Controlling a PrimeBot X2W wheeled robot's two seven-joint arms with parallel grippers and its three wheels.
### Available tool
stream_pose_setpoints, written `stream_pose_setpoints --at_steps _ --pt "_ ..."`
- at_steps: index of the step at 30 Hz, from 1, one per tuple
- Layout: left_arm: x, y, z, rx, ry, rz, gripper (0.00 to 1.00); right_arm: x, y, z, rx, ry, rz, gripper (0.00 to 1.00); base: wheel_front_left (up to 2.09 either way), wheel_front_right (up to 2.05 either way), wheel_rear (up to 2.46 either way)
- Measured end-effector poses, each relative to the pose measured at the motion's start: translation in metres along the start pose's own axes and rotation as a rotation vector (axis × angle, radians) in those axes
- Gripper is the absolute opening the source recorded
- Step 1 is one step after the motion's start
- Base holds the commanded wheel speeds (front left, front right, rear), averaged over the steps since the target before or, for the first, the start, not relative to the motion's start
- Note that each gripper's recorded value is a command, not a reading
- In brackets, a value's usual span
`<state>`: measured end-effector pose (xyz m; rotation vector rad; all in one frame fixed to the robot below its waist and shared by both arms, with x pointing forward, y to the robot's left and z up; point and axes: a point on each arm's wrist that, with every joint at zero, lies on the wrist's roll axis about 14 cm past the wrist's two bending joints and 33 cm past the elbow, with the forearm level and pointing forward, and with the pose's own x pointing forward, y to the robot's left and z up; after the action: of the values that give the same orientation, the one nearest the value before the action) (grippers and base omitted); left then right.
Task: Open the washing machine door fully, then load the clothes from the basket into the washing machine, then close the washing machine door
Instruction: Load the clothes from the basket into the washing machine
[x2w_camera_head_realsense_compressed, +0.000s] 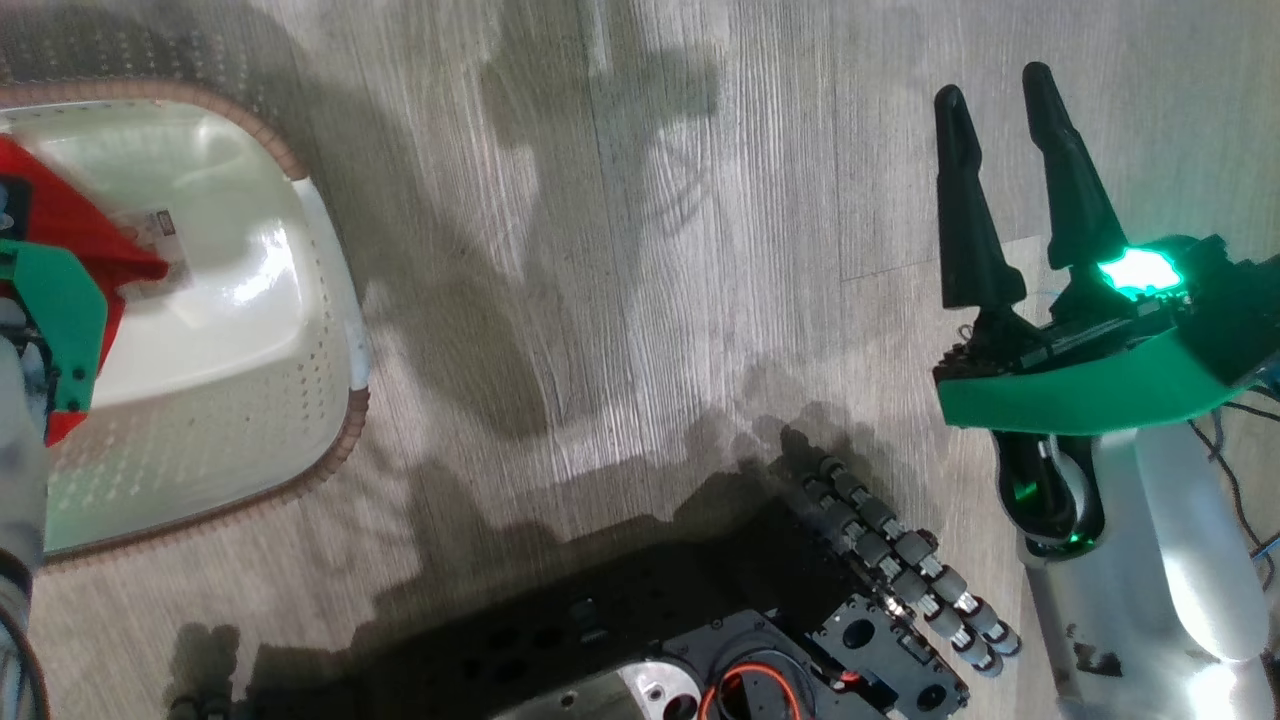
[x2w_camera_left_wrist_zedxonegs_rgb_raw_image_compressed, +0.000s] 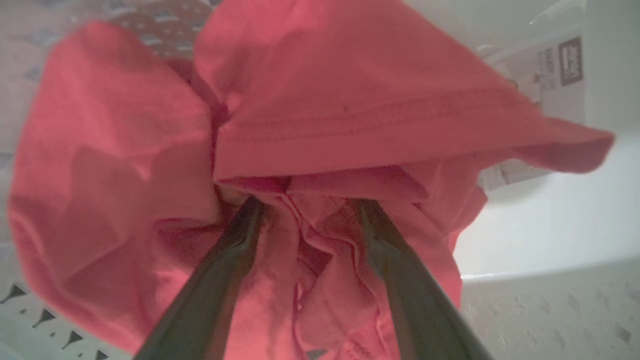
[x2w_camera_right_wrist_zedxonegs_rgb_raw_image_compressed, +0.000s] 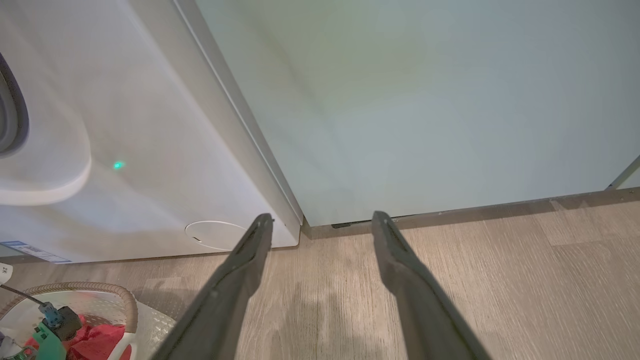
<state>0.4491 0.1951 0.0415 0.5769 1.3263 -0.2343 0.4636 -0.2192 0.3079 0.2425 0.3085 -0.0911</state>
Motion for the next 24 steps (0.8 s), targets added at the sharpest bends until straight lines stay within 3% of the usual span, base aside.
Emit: stream_pose_setpoints --at_steps 16,17,18,19,20,24 --pt "0.002 -0.005 -0.010 -0.059 0.060 -0.014 1.00 0.005 0.006 -0.010 0.002 0.015 0.019 1.00 0.00 0.00 0.00" --pt "0.001 -0.006 -0.010 -0.065 0.062 -0.016 0.93 0.005 0.006 -0.010 -0.002 0.015 0.021 1.00 0.00 0.00 0.00" --pt "0.001 -0.006 -0.010 -0.068 0.062 -0.017 0.43 0.005 0.007 -0.010 -0.002 0.014 0.022 1.00 0.00 0.00 0.00" --pt "0.001 -0.006 -0.010 -0.069 0.062 -0.020 0.06 0.005 0.007 -0.009 -0.001 0.013 0.023 1.00 0.00 0.00 0.00" --pt "0.001 -0.006 -0.010 -0.070 0.058 -0.021 0.00 0.005 0.007 -0.009 -0.001 0.013 0.023 1.00 0.00 0.00 0.00" --pt "-0.001 -0.008 -0.009 -0.066 0.055 -0.030 0.00 0.005 0.007 -0.006 -0.002 0.006 0.024 1.00 0.00 0.00 0.00"
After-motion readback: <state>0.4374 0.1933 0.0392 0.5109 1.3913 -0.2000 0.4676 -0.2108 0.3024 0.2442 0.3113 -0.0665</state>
